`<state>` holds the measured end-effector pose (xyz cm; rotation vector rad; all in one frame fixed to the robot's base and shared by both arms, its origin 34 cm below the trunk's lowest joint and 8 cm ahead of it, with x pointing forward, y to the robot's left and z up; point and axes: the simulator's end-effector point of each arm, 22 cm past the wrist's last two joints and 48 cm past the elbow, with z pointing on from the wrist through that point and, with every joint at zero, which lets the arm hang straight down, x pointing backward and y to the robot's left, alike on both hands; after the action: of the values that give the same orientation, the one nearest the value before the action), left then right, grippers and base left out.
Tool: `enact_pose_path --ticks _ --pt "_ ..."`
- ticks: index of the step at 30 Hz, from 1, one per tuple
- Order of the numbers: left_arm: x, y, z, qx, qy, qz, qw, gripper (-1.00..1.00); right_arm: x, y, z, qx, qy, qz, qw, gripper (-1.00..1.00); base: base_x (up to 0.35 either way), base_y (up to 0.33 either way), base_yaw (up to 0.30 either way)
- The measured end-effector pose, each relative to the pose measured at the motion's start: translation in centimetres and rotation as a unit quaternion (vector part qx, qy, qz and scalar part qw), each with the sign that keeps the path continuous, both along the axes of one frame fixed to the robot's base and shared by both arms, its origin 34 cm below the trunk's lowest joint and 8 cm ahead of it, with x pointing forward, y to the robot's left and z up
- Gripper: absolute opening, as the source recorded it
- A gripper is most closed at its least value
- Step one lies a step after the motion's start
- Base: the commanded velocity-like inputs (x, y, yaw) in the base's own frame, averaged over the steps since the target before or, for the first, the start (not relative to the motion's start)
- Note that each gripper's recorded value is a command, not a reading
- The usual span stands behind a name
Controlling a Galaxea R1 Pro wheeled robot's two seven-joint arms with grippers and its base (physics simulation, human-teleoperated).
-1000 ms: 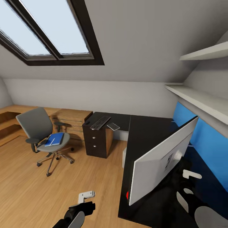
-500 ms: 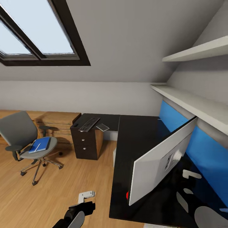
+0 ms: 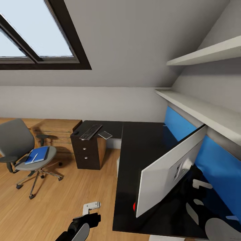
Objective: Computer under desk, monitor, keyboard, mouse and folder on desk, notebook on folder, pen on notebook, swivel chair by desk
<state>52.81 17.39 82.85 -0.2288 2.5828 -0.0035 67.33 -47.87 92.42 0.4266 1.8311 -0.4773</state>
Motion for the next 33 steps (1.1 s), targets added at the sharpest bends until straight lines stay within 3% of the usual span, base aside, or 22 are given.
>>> enact_pose_path --ticks 27,33 --pt "0.0 0.0 0.0 0.0 0.0 0.0 1.0 1.0 0.23 0.51 0.0 -0.003 0.002 0.009 1.0 -1.0 0.001 0.0 0.0" --pt "-0.02 0.0 0.05 0.0 -0.001 0.0 1.0 1.0 0.18 0.5 0.03 -0.003 0.001 0.009 1.0 -1.0 0.191 0.0 0.0"
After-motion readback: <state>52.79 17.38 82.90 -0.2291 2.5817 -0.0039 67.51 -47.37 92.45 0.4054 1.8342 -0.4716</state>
